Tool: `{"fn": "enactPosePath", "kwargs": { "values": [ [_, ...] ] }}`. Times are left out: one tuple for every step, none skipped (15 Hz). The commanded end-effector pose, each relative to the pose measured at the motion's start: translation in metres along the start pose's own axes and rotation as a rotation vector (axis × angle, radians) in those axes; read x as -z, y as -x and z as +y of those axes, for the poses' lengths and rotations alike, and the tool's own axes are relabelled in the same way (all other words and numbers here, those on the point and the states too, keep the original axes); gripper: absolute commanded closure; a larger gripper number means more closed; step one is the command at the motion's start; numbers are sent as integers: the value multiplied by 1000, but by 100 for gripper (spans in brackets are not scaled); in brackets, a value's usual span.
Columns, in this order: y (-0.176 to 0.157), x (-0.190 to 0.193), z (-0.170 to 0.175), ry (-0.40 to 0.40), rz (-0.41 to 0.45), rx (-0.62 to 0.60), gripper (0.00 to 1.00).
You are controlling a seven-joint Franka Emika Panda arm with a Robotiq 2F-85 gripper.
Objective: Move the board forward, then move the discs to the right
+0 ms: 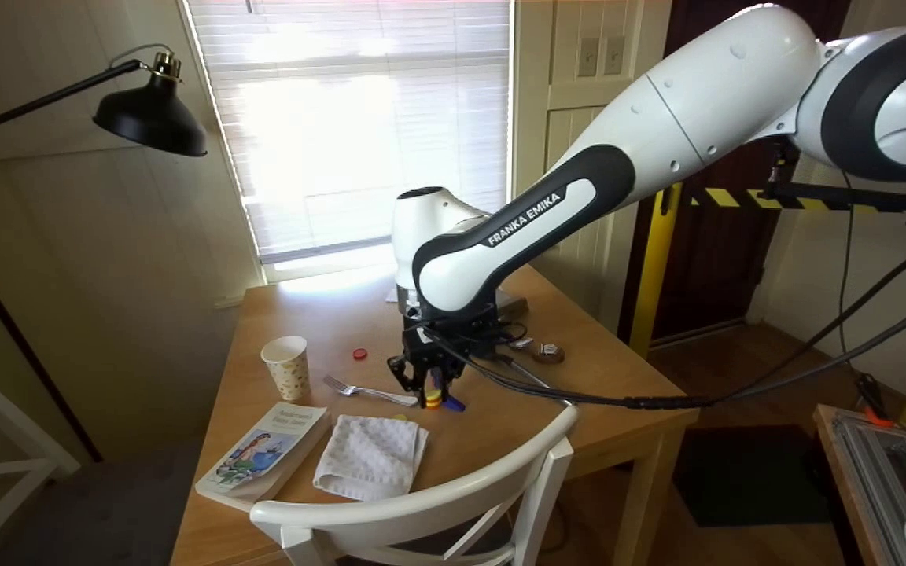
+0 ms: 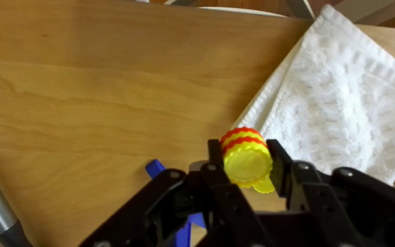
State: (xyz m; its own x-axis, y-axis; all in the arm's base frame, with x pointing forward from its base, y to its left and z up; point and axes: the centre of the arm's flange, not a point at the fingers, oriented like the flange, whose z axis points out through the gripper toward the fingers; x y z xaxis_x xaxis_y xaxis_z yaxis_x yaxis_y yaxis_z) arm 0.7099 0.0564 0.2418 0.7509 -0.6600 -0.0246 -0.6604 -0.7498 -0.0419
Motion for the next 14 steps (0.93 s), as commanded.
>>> {"fn": "enactPosePath", "kwargs": {
  "values": [
    [61, -1, 51, -3, 8, 21, 89],
    [70, -4, 55, 0, 21, 22, 89],
    [83, -9, 60, -1, 46, 16, 89],
    [94, -12, 64, -1, 75, 11, 89],
    [103, -15, 68, -6, 97, 5, 89],
    [111, -20, 71, -16, 116, -10, 89],
    [117, -24, 76, -22, 150, -23, 89],
    [119, -27, 81, -28, 181, -52, 89],
    [115, -29, 87, -30, 223, -102, 89],
    [111, -31, 93, -36, 256, -150, 89],
    [104, -31, 99, -30, 286, -193, 89],
    [92, -30, 105, -21, 306, -243, 89],
    [81, -26, 111, -7, 332, -289, 89],
    [66, -21, 115, 8, 356, -338, 89]
  ]
}}
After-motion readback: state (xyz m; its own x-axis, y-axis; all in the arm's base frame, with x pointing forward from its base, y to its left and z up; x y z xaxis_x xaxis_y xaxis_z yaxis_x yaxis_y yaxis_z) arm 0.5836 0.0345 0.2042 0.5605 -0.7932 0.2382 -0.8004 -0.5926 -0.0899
